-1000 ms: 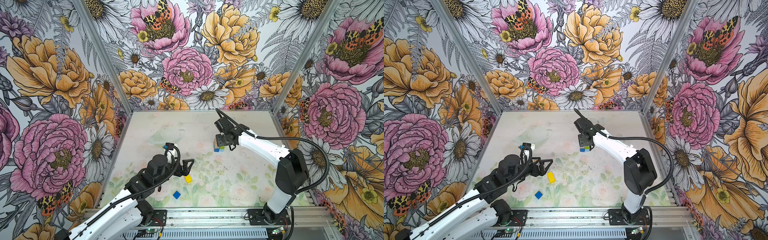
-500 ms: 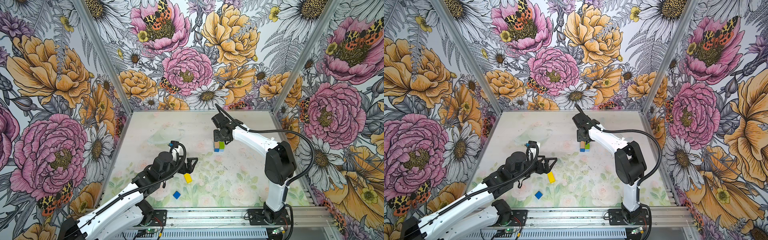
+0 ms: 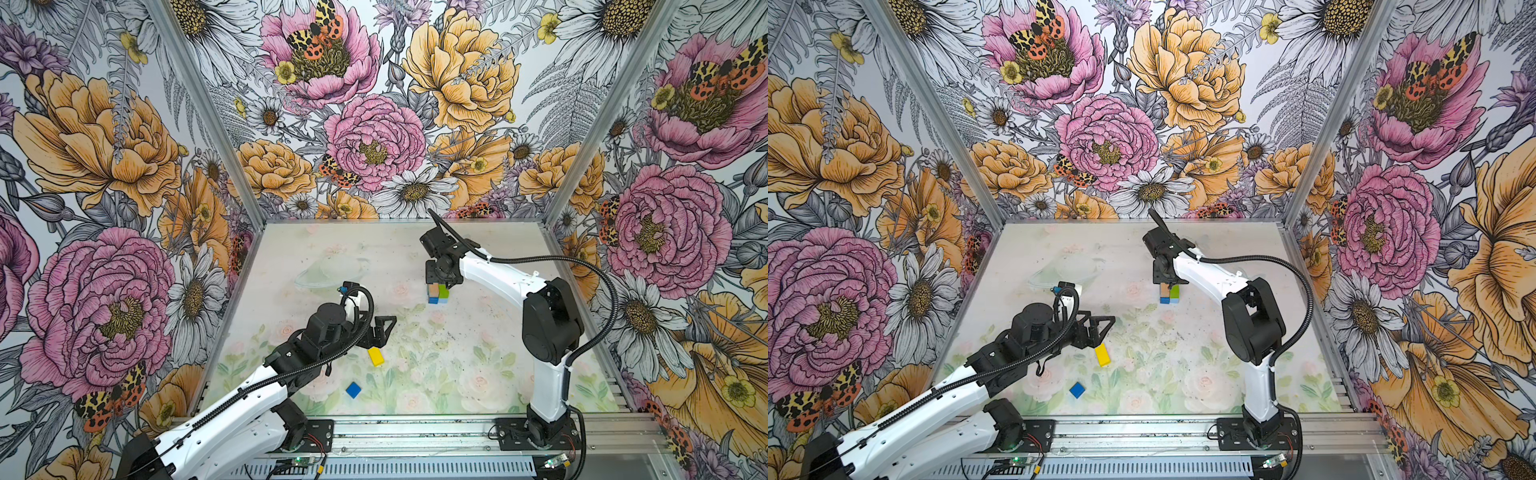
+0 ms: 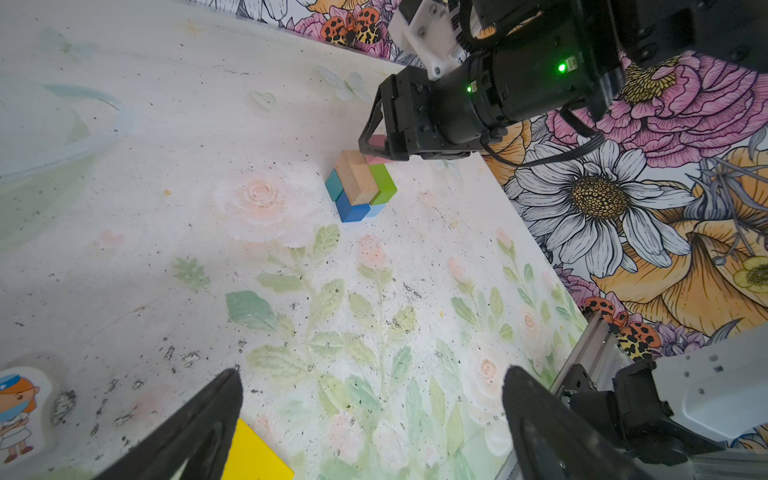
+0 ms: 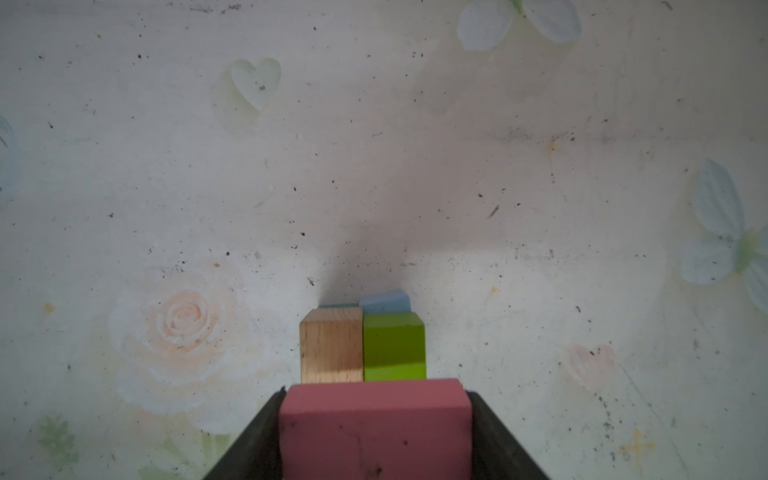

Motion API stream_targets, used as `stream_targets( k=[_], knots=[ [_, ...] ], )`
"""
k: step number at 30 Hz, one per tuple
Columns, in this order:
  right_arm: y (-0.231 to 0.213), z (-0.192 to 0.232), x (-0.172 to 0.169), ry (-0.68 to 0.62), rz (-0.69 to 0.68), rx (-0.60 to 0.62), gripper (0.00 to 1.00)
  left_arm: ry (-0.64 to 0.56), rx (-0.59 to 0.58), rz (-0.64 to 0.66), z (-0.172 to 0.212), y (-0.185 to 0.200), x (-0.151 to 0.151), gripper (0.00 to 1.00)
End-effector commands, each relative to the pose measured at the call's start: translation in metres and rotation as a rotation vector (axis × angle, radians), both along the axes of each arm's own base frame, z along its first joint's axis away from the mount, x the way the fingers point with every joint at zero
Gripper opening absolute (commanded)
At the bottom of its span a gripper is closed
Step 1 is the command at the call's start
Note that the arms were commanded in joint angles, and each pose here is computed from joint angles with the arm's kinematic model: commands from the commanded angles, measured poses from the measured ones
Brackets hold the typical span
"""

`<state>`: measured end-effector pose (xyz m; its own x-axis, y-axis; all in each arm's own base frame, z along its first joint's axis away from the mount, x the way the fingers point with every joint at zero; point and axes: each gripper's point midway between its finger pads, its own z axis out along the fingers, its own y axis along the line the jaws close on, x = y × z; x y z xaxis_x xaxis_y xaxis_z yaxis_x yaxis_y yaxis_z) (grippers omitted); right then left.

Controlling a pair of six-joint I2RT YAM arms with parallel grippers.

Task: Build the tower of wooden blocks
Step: 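Lower the pink block onto the tops of the wood and lime green blocks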

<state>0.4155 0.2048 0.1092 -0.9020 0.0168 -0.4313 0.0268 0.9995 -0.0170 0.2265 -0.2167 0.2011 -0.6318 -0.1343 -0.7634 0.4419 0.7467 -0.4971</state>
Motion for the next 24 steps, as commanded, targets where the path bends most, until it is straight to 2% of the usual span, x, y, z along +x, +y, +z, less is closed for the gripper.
stream_targets(
  k=[1,24],
  knots=[
    [0.003,0.000,0.009,-0.017,-0.022,0.002,0.47,-0.034,-0.011,-0.017,0.007,0.001,-0.002,0.99],
    [0.004,-0.015,0.018,0.013,-0.034,0.012,0.47,-0.033,-0.006,0.007,0.006,0.008,0.001,0.99]
  ],
)
